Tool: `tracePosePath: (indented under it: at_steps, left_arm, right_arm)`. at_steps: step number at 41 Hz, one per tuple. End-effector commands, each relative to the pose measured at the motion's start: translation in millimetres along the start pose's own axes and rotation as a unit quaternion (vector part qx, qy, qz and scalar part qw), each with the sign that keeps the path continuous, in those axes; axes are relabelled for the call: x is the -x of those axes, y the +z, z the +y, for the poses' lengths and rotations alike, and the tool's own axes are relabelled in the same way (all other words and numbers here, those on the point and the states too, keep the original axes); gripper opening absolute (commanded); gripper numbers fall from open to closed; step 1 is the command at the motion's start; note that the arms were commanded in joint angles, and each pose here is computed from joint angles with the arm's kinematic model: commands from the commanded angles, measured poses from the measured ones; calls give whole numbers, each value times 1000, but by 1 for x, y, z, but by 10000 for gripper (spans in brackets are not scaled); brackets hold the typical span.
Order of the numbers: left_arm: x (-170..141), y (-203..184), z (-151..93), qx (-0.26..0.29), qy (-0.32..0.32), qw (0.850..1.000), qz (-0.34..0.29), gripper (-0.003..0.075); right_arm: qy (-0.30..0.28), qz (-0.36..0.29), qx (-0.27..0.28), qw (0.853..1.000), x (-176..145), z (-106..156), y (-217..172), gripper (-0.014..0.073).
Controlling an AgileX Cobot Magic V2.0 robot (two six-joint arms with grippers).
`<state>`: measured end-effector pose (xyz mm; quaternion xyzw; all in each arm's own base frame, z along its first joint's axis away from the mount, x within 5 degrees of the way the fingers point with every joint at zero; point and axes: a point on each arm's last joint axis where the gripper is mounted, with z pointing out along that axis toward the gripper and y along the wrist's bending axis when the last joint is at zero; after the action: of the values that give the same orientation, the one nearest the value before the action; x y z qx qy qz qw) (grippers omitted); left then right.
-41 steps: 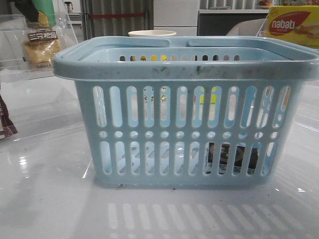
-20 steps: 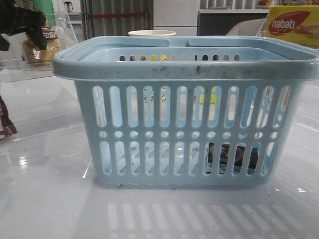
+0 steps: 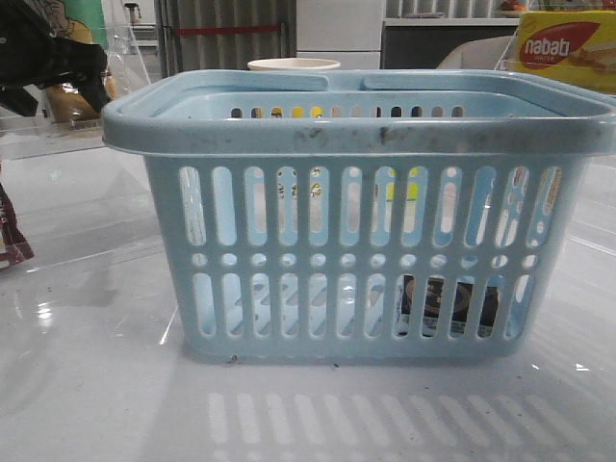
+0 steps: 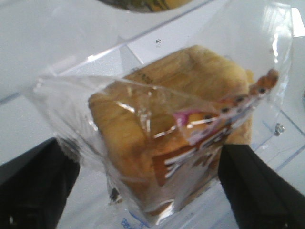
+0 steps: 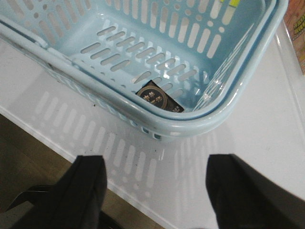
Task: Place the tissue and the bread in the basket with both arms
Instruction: 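Grasp the packaged bread loaf on the shelf with the left gripper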
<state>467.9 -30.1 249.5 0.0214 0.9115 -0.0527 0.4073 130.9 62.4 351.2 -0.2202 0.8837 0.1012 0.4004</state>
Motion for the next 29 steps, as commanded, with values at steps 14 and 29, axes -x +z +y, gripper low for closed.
tracePosePath:
  at_steps: [14, 29]
  left_arm:
    - [32, -29, -5, -2, -4, 996, -84, 373]
    - [30, -36, -8, -8, -2, 998, -57, 132]
  right_arm:
    - [-6, -48, -9, 999, 11, -1, -8, 551]
    - [-6, -48, -9, 999, 11, -1, -8, 551]
